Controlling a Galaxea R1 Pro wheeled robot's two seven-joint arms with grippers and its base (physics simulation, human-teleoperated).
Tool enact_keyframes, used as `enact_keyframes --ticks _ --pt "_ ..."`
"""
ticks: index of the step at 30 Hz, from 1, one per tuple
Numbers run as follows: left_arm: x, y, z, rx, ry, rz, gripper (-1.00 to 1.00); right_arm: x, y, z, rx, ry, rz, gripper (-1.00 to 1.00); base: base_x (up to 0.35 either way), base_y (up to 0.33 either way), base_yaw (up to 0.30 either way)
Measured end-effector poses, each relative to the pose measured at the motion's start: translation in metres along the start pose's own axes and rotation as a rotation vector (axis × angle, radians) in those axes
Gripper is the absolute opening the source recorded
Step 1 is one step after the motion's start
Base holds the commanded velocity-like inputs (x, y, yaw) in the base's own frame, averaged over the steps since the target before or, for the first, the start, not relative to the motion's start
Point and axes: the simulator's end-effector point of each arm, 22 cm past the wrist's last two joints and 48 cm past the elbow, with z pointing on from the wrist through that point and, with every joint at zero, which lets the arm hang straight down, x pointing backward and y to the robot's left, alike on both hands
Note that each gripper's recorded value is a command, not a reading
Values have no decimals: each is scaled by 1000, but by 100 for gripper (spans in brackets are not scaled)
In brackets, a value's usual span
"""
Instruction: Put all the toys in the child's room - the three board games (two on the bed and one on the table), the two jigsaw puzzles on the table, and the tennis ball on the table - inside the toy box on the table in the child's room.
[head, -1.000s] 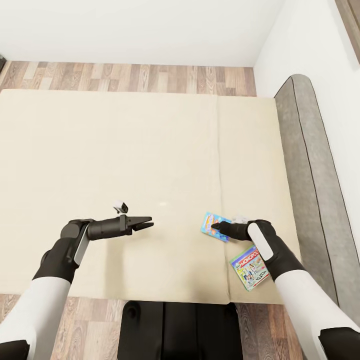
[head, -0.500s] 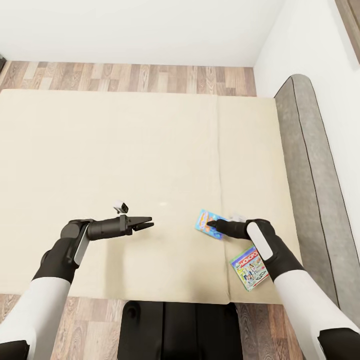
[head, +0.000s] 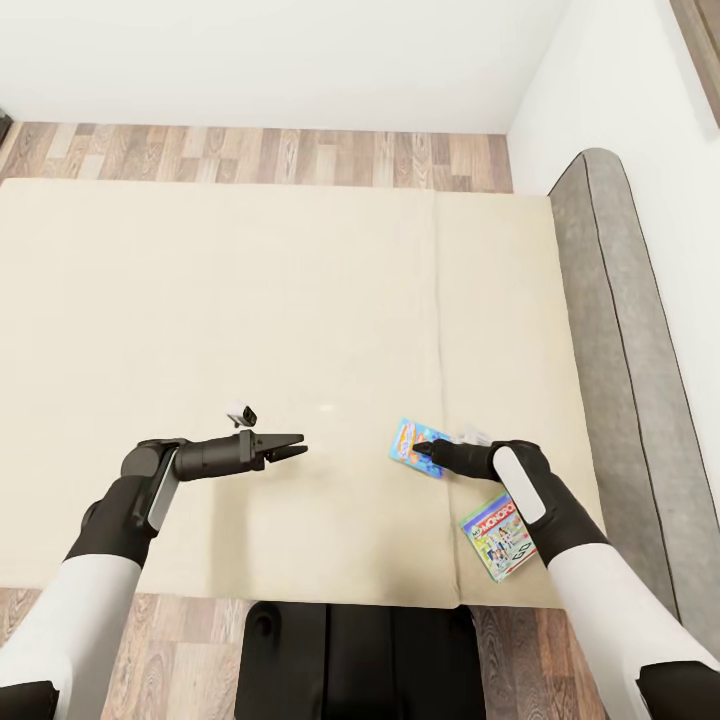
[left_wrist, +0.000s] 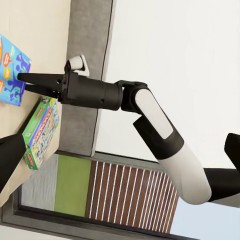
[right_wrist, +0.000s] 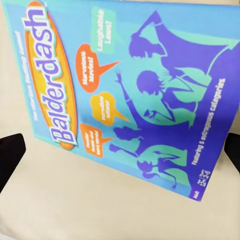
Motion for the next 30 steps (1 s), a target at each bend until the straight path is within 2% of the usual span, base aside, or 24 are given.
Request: enact_keyframes --ticks 6,10,16,30 --pt "0 0 0 -1 0 0 100 1 4 3 1 -5 -3 100 0 0 0" --pt "0 1 -1 -4 0 1 100 8 21 9 -12 5 -3 100 0 0 0" --pt "0 1 -1 -5 0 3 100 15 26 15 22 18 -3 100 0 0 0" --pt "0 1 -1 -6 0 4 100 11 30 15 27 12 -8 100 0 0 0"
